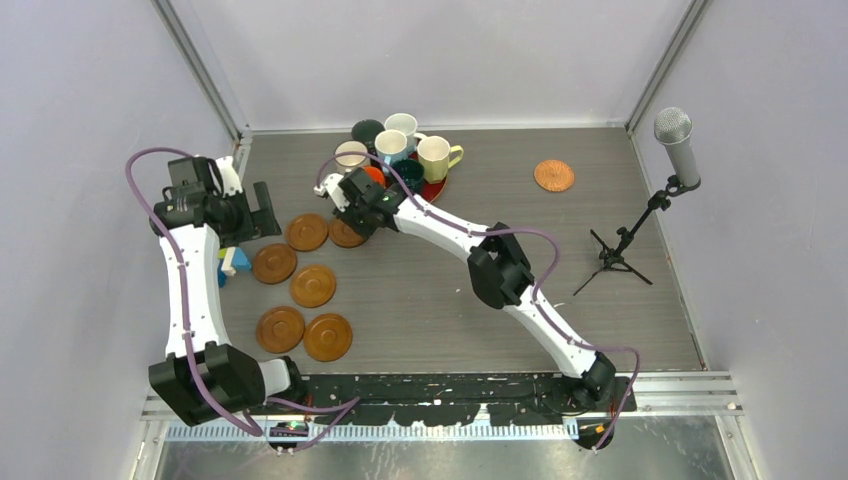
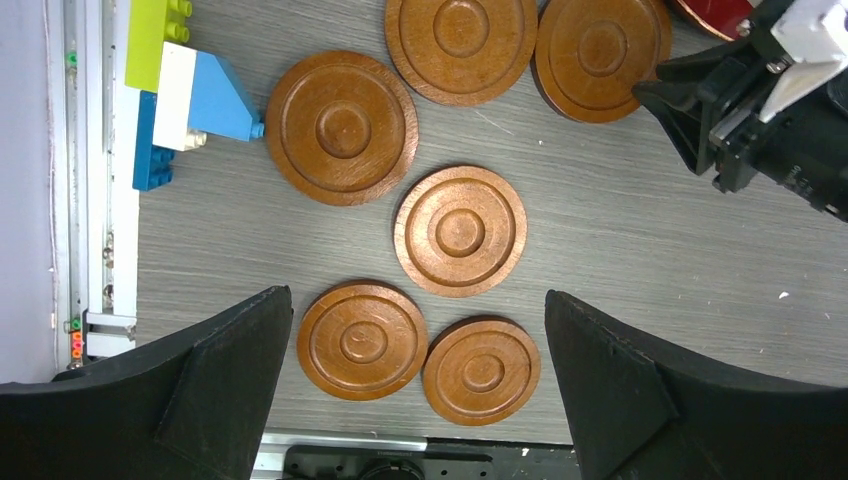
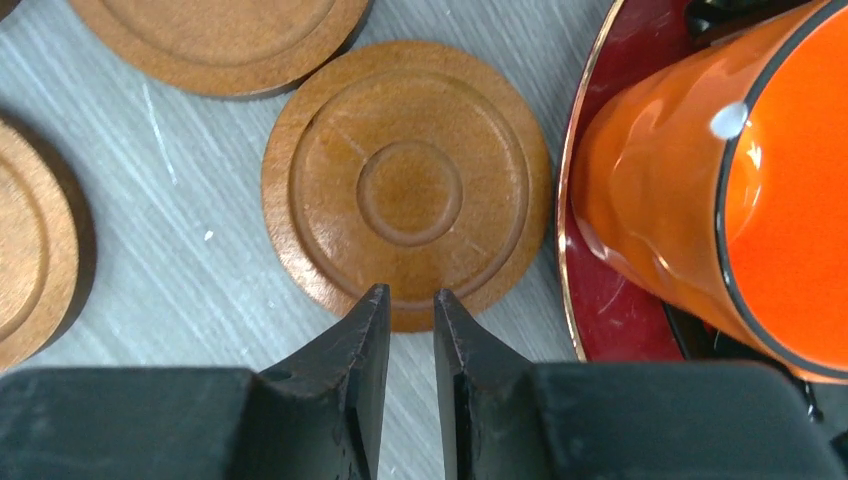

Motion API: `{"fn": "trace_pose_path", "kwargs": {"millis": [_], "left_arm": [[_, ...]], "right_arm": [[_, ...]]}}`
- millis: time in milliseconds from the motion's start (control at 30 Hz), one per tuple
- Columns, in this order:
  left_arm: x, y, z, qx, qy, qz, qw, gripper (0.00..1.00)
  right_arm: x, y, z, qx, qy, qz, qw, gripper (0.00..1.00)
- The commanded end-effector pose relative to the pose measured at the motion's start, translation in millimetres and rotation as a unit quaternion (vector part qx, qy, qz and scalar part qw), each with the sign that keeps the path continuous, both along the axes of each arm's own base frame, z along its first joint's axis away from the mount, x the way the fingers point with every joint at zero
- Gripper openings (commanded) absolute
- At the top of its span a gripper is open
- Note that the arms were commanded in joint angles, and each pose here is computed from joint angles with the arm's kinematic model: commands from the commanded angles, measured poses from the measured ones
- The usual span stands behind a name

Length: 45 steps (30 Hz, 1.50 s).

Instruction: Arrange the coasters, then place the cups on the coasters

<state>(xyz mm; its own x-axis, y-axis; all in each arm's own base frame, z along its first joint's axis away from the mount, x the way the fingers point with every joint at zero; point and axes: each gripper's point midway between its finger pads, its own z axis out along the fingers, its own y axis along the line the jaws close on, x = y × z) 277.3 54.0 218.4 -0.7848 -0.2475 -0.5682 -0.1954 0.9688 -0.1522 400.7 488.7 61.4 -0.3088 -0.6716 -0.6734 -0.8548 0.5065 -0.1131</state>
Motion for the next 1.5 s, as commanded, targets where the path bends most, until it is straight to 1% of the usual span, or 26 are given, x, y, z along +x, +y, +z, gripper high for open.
{"fn": "trace_pose_path", "kwargs": {"millis": [0,467,667,767,1033,1167,1333,1467], "left_arm": [[-7,-1,3,0.005,-0.003,-0.009,1.000,1.00],[-1,5,-2,0.010,0.004,0.005,1.000,1.00],[-1,9,0,0.021,0.003,0.011,1.000,1.00],[-2,10,2,0.025,-0.002,0.009,1.000,1.00],[-3,13,4,0.039,-0.009,0.004,0.999,1.00],[-5,11,2,0.050,-0.005,-0.035,0.998,1.00],[-8,4,-3,0.048,0.006,-0.087,0.995,1.00],[-6,-6,-3,0.040,-0.004,-0.136,0.990,1.00]], "right_arm": [[30,18,39,0.048,-0.071,-0.017,0.996,0.28],[25,37,1,0.037,-0.077,0.010,0.996,0.27],[16,23,-12,0.002,-0.060,0.011,0.998,0.26],[2,3,-26,-0.034,-0.037,0.012,0.999,0.25],[-30,-51,-37,-0.093,0.016,0.015,0.995,0.22],[-37,-87,-39,-0.114,0.039,-0.005,0.993,0.21],[-48,-147,-48,-0.140,0.074,-0.051,0.986,0.20],[-41,-199,-53,-0.155,0.088,-0.099,0.979,0.20]]}}
